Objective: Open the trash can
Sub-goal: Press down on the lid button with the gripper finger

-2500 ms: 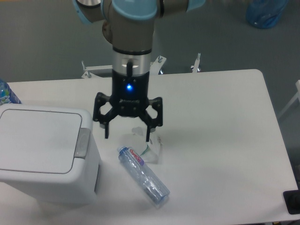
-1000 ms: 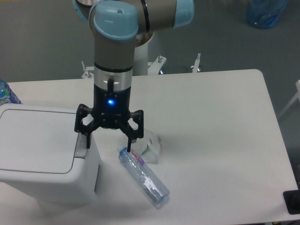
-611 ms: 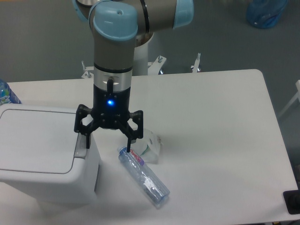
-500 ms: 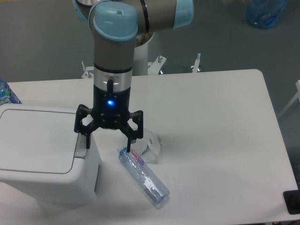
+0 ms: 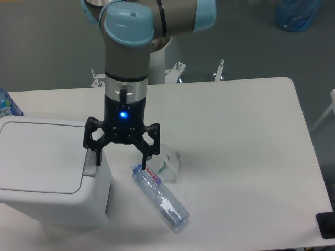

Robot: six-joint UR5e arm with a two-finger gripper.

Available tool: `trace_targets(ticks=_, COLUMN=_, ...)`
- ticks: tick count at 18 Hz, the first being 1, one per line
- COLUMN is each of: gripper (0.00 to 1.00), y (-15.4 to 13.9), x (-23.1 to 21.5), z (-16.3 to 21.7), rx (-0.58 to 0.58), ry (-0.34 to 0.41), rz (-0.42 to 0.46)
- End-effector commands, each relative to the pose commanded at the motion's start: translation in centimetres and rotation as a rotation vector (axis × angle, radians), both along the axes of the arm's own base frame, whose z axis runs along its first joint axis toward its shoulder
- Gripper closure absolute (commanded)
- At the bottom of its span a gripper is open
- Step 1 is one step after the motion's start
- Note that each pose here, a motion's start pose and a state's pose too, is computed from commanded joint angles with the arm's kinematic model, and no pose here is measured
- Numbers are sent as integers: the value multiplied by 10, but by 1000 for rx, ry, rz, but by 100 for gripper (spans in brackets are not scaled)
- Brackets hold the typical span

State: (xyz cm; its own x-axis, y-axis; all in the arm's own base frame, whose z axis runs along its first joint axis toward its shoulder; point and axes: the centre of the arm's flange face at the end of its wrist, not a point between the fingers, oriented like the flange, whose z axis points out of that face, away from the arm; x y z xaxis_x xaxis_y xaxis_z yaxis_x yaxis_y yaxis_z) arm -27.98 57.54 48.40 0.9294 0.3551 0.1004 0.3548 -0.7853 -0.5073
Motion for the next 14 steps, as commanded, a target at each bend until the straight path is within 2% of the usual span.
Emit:
trace_targets(ticks=11, gripper=0, y=1, x=-1, z=-3, rx=-3, ry=-4, rz=1)
trace_targets(ticks=14, gripper=0, y=1, x=0, z=13, rx=22, ry=10, rz=2)
